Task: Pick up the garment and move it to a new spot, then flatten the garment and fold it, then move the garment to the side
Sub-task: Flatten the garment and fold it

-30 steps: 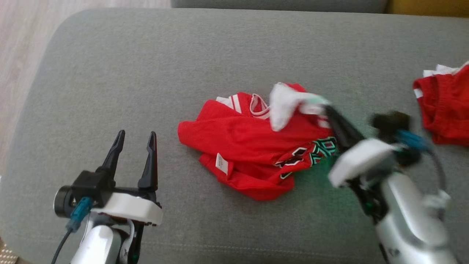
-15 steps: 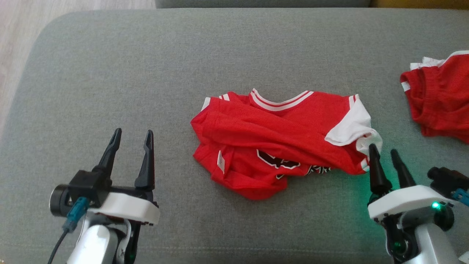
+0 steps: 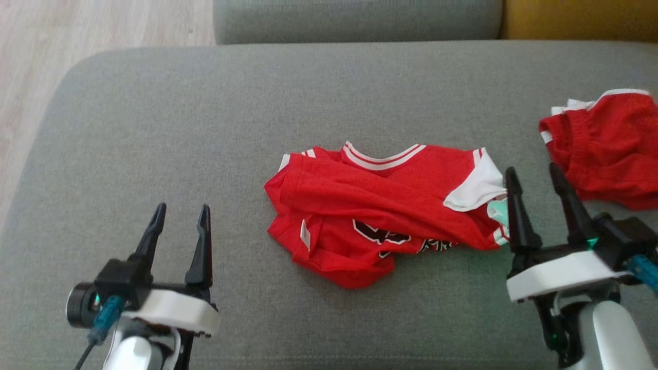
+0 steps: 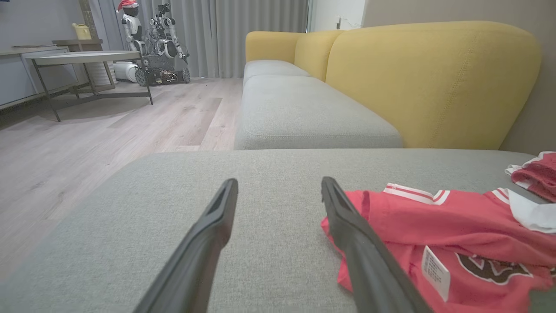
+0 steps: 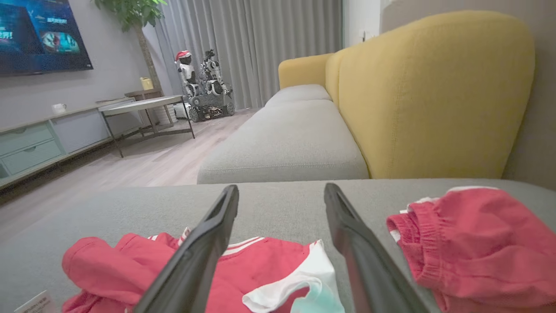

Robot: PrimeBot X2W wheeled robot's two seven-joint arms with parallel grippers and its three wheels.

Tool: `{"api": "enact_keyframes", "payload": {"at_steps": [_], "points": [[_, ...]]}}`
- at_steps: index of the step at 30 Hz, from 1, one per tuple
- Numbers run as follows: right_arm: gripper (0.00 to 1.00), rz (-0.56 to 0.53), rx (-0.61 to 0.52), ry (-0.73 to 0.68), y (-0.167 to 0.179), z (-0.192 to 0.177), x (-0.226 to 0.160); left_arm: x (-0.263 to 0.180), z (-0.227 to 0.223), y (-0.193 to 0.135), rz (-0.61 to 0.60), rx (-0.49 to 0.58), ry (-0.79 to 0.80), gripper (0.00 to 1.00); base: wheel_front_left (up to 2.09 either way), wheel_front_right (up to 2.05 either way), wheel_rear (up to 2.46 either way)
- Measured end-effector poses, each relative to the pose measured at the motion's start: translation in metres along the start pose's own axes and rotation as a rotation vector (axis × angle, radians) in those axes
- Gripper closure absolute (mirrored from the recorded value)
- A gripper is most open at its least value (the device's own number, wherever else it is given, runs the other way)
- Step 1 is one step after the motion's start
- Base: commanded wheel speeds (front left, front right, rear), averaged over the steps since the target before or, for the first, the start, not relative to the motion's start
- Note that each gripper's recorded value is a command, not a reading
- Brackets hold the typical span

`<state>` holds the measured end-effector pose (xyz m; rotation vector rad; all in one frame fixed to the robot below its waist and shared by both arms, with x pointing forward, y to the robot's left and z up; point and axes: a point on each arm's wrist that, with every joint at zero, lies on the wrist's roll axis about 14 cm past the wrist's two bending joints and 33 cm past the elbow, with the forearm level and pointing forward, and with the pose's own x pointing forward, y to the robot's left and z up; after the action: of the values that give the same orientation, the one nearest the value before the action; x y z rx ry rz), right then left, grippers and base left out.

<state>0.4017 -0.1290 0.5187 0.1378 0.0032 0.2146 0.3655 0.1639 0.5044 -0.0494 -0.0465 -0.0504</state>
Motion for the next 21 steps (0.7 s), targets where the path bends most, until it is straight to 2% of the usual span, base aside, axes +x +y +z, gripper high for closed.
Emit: {"api": "enact_keyframes", "payload": {"at_steps": [3, 9, 21], "points": [[0.00, 0.017, -0.043, 0.014, 0.006, 0.003, -0.008, -0.007, 0.000, 0.000, -0.004, 0.007, 0.007, 0.00, 0.00, 0.00, 0.00], [0.00, 0.013, -0.041, 0.087, 0.009, -0.017, -0.034, -0.015, 0.002, 0.000, -0.005, 0.013, 0.009, 0.00, 0.00, 0.00, 0.00], [0.00, 0.016, -0.039, 0.080, 0.011, -0.013, -0.034, -0.015, 0.002, -0.006, -0.023, 0.006, 0.017, 0.00, 0.00, 0.00, 0.00]]}}
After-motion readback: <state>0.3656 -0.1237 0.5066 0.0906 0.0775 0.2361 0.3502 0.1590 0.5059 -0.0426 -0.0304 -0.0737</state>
